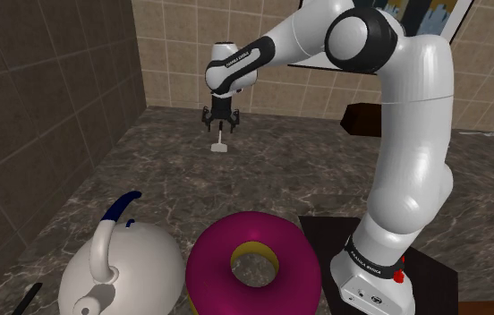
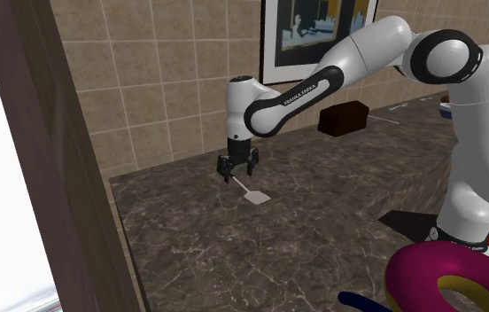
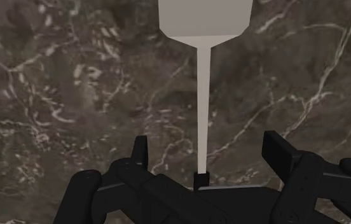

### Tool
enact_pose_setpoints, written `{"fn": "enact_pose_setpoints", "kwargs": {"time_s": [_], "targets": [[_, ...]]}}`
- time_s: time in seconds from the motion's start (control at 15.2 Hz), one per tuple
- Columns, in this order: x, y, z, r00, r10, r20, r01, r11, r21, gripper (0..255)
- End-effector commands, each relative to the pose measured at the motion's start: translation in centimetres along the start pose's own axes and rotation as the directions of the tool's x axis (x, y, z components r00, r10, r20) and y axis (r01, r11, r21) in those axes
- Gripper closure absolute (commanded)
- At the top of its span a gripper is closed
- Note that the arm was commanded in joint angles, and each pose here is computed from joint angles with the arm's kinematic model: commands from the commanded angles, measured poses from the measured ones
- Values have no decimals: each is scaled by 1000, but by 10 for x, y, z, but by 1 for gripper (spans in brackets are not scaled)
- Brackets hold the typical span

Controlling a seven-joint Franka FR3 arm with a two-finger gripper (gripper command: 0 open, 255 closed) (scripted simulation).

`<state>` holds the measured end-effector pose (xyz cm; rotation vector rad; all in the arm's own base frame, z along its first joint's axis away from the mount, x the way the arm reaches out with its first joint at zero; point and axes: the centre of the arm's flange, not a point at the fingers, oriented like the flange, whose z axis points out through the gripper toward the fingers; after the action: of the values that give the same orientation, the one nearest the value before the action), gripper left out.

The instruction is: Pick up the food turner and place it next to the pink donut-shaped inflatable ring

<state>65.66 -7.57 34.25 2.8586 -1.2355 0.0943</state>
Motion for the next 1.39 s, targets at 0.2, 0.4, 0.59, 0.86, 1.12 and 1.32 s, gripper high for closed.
{"fn": "enact_pose_setpoints", "kwargs": {"time_s": [0.2,0.4,0.59,0.86,1.12,1.32], "targets": [[-1,0,4,1000,0,0,0,1000,0,0],[0,0,4,1000,0,0,0,1000,0,0],[0,0,4,1000,0,0,0,1000,0,255],[0,0,4,1000,0,0,0,1000,0,255],[-1,0,4,1000,0,0,0,1000,0,255],[0,0,-12,1000,0,0,0,1000,0,255]]}}
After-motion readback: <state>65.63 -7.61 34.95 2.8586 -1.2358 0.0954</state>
